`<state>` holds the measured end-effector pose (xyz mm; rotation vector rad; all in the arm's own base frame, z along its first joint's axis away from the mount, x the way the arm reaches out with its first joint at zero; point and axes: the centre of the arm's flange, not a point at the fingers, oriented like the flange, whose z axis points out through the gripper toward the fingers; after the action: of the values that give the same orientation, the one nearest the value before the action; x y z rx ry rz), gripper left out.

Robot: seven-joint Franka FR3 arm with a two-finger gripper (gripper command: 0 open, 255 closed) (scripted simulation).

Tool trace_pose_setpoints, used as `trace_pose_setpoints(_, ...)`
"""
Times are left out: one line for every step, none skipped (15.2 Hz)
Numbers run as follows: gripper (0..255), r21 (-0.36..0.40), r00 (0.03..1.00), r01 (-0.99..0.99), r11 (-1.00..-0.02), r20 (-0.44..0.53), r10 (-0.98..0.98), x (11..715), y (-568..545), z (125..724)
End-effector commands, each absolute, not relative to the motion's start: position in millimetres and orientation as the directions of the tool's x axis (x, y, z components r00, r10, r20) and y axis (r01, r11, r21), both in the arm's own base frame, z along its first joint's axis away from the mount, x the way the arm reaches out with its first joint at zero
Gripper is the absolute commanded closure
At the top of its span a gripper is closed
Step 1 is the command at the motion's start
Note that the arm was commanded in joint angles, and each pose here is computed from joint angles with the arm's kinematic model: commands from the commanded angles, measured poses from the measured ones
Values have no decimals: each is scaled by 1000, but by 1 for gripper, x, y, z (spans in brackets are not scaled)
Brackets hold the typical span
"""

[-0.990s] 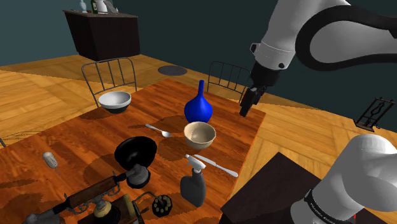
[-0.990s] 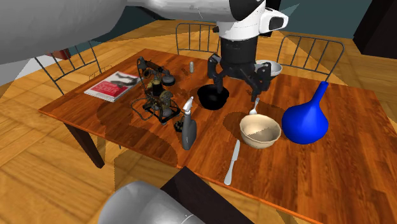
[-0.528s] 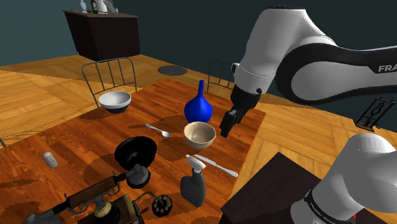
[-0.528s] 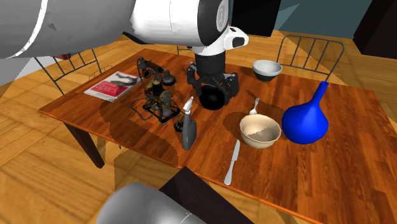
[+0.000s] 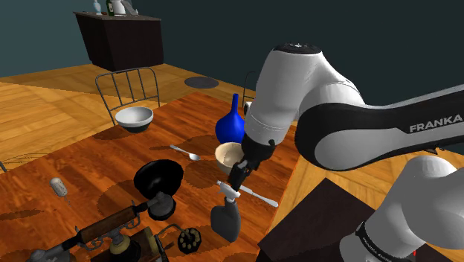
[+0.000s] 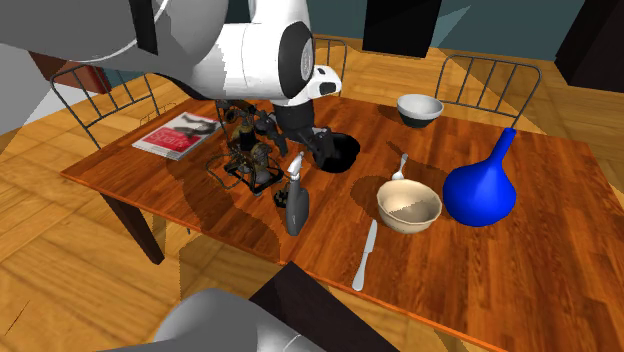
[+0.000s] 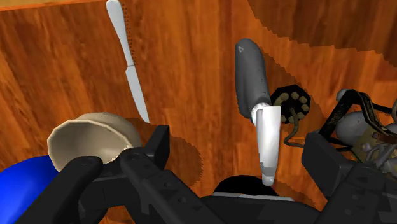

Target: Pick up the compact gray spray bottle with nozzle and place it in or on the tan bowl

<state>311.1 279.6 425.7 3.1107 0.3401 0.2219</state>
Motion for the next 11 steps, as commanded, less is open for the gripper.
trace_pose_setpoints(0,12,966,217,-976,143,217,310,302,412)
trace_pose_setpoints(0,10,965,219,-976,145,218,310,311,407)
trace_pose_setpoints(0,10,965,219,-976,145,218,310,311,402)
trace_pose_setpoints(0,10,965,219,-976,145,218,311,311,396)
trace_pose_setpoints(0,10,965,219,-976,145,218,312,311,391)
trace_pose_setpoints(0,10,965,219,-976,145,218,313,311,386)
trace_pose_setpoints(0,10,965,219,-976,145,218,314,311,381)
trace_pose_setpoints(0,10,965,219,-976,145,218,314,311,375)
trace_pose_setpoints(0,10,965,219,-976,145,218,315,311,370)
trace_pose_setpoints(0,10,965,219,-976,145,218,315,311,367)
trace_pose_setpoints(0,10,965,219,-976,145,218,315,311,367)
